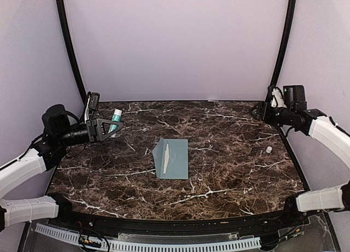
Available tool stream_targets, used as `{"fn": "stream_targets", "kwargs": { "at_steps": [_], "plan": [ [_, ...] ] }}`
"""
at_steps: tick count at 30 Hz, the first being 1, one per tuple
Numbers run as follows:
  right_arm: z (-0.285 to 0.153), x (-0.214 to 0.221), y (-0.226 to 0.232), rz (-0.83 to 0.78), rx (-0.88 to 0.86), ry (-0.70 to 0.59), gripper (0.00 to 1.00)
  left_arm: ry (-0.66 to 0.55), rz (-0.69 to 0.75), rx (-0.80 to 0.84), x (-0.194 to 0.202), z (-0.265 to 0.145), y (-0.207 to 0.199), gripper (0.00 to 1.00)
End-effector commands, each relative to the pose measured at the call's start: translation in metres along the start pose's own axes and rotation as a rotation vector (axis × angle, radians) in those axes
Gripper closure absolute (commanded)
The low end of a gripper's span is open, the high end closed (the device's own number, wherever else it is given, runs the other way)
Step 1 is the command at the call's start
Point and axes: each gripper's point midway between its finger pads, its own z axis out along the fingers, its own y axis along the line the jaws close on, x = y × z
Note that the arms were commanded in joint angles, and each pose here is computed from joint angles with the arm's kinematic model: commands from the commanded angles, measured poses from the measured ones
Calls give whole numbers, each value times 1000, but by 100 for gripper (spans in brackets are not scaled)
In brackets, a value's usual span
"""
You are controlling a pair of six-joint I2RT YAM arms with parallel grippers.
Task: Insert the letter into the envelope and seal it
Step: Place the solid glue cap at the center of the board, then unscrew the solid glue.
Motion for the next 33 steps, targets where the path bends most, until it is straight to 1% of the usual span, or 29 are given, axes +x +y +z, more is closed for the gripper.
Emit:
{"fn": "stream_targets", "kwargs": {
  "at_steps": [1,2,3,4,5,6,7,8,9,10,11,12,13,14,15,16,20,23,25,29,33],
  "plan": [
    [-39,5,129,-32,-475,11,29,-59,125,115,-21,2,-43,100],
    [-49,7,152,-39,-550,8,29,-50,135,138,-20,7,-53,100],
    [-62,11,178,-50,-641,7,29,-54,140,129,-22,12,-52,100],
    [-73,13,199,-43,-719,7,29,-47,155,161,-21,18,-66,100],
    [-85,14,220,-46,-798,0,28,-49,157,156,-22,24,-66,100],
    [-98,15,239,-52,-872,-11,28,-43,173,193,-23,29,-81,100],
    [-110,16,258,-61,-940,-15,28,-43,170,186,-24,37,-80,100],
    [-121,17,275,-71,-1000,-21,27,-46,186,227,-26,41,-96,100],
    [-133,20,292,-87,-1060,-24,27,-47,180,229,-26,49,-97,100],
    [-143,22,308,-100,-1115,-22,27,-65,201,272,-31,51,-113,100],
    [-153,23,323,-117,-1165,-30,27,-73,194,273,-32,57,-114,100],
    [-162,26,337,-131,-1204,-29,27,-97,214,318,-37,58,-130,100],
    [-168,27,348,-142,-1237,-31,28,-103,210,323,-38,63,-131,100],
    [-175,29,359,-153,-1273,-32,28,-118,224,358,-43,64,-144,100],
    [-181,31,368,-162,-1308,-29,28,-118,220,359,-43,69,-145,100],
    [-186,33,377,-172,-1341,-28,29,-126,228,380,-46,70,-155,100],
    [-188,41,399,-199,-1382,-1,32,-144,237,415,-49,76,-169,99],
    [-186,46,410,-209,-1400,17,34,-151,235,415,-47,80,-171,99],
    [-185,49,416,-212,-1408,32,38,-146,230,422,-45,83,-172,99],
    [-185,49,424,-218,-1423,32,42,-125,221,450,-38,88,-178,99],
    [-189,50,428,-226,-1439,39,48,-110,206,462,-33,94,-180,99]
  ]
}}
